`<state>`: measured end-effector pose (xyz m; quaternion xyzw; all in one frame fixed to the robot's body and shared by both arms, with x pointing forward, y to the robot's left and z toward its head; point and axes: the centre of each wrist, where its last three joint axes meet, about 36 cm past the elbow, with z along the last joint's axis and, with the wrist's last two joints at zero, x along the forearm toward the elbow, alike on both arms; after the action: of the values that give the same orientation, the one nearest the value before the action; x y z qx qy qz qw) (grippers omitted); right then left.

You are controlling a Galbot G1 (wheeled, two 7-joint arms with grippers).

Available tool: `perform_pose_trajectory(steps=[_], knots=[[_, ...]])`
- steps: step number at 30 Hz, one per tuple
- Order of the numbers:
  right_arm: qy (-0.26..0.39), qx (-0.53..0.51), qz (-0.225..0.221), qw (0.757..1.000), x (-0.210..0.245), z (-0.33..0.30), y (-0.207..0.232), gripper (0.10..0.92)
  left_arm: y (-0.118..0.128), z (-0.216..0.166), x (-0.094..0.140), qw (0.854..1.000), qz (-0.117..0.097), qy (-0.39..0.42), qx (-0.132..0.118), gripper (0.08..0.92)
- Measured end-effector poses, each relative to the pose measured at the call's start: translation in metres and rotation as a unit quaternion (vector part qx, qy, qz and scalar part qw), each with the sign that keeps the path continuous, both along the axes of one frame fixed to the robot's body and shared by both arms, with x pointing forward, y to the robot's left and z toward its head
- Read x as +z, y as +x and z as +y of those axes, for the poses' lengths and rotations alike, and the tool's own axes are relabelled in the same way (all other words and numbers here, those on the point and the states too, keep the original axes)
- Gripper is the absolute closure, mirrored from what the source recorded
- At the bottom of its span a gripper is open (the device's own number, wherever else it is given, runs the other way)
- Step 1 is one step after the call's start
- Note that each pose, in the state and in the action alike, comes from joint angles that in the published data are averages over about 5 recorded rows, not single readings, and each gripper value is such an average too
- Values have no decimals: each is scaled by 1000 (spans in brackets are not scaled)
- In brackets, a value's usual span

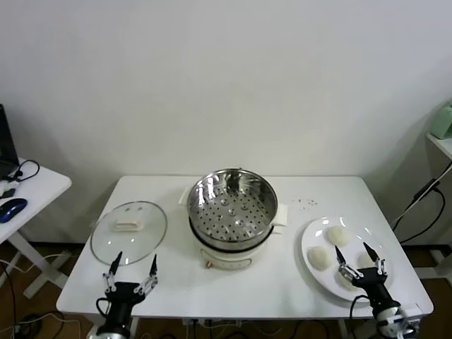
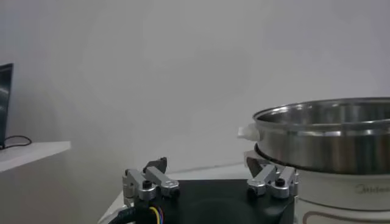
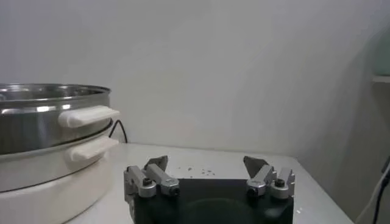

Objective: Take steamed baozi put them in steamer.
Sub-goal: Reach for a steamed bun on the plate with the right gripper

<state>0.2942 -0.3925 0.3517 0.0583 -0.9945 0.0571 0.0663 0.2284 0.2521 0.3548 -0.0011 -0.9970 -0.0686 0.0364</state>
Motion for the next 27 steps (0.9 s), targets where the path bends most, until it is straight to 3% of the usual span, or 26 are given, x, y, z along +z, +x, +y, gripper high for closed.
perform_pose_trajectory(steps=[8, 14, 20, 27], knots=[[-80, 66, 26, 994, 26, -38, 35, 200, -2, -3, 4, 1000, 8, 9, -5, 177], [-161, 155, 68, 972, 64, -73, 76, 200, -2, -4, 5, 1000, 15, 15, -10, 177], [-249, 252, 119, 928, 103, -102, 125, 200, -2, -2, 6, 999, 25, 24, -15, 177], [-342, 355, 180, 852, 144, -117, 188, 200, 0, -1, 6, 999, 36, 29, -19, 177]])
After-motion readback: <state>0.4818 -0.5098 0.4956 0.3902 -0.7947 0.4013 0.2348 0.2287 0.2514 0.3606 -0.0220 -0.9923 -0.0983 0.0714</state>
